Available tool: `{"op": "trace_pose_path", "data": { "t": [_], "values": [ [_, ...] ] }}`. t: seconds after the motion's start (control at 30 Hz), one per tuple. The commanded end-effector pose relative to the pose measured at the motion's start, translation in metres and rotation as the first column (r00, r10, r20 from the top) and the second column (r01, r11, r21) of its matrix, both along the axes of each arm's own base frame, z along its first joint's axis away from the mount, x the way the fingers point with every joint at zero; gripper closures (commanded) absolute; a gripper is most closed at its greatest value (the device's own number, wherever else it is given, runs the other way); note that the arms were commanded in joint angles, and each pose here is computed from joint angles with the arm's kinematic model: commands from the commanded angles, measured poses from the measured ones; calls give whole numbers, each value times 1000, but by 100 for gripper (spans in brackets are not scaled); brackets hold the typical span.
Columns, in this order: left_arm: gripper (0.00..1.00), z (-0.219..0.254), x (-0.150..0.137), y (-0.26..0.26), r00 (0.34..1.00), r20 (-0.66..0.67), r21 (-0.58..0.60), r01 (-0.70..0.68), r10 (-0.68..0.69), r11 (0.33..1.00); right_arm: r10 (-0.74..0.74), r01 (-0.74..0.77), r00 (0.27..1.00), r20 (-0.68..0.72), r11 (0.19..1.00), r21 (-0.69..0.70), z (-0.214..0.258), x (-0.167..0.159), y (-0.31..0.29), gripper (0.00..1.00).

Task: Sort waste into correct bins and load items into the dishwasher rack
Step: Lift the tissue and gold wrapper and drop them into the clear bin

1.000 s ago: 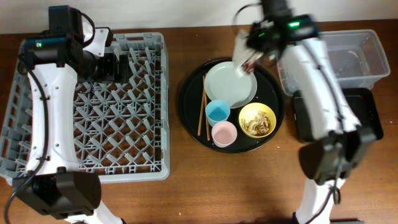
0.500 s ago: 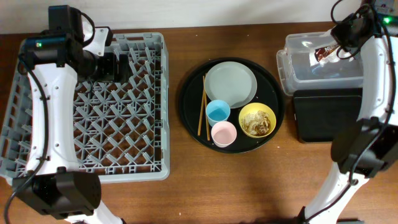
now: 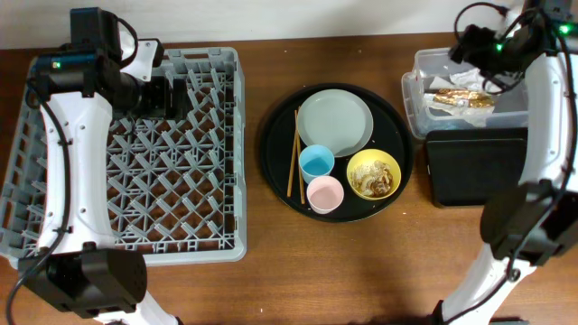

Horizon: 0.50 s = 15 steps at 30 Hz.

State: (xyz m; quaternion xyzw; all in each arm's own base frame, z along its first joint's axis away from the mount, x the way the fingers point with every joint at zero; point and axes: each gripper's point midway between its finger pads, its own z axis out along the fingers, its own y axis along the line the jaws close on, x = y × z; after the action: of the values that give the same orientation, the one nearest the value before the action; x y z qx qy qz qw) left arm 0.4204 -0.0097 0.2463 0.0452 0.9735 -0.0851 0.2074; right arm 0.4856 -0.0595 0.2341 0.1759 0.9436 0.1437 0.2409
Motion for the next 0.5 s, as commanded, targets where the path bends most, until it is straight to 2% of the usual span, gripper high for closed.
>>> {"op": "trace_pose_path", "data": {
  "t": [0.0, 0.07, 0.2, 0.3, 0.47],
  "values": [
    [1, 4, 4, 0, 1000, 18, -3, 15, -15, 1000, 247, -241, 966, -76, 967, 83, -3, -30, 86, 33],
    [1, 4, 4, 0, 1000, 18, -2, 14, -14, 1000, 304, -296, 937, -171, 953, 70, -23, -47, 119, 34],
    [1, 4, 4, 0, 1000, 18, -2, 14, -14, 1000, 252, -281, 883, -397, 960, -16, -88, -82, 159, 35],
    [1, 4, 4, 0, 1000, 18, -2, 14, -14, 1000, 262, -297, 859, -440, 955, -12, -119, -96, 184, 38],
    [1, 4, 4, 0, 1000, 18, -2, 14, -14, 1000, 160, -250, 858, -489, 960, -124, -157, -110, 183, 43]
  ]
}}
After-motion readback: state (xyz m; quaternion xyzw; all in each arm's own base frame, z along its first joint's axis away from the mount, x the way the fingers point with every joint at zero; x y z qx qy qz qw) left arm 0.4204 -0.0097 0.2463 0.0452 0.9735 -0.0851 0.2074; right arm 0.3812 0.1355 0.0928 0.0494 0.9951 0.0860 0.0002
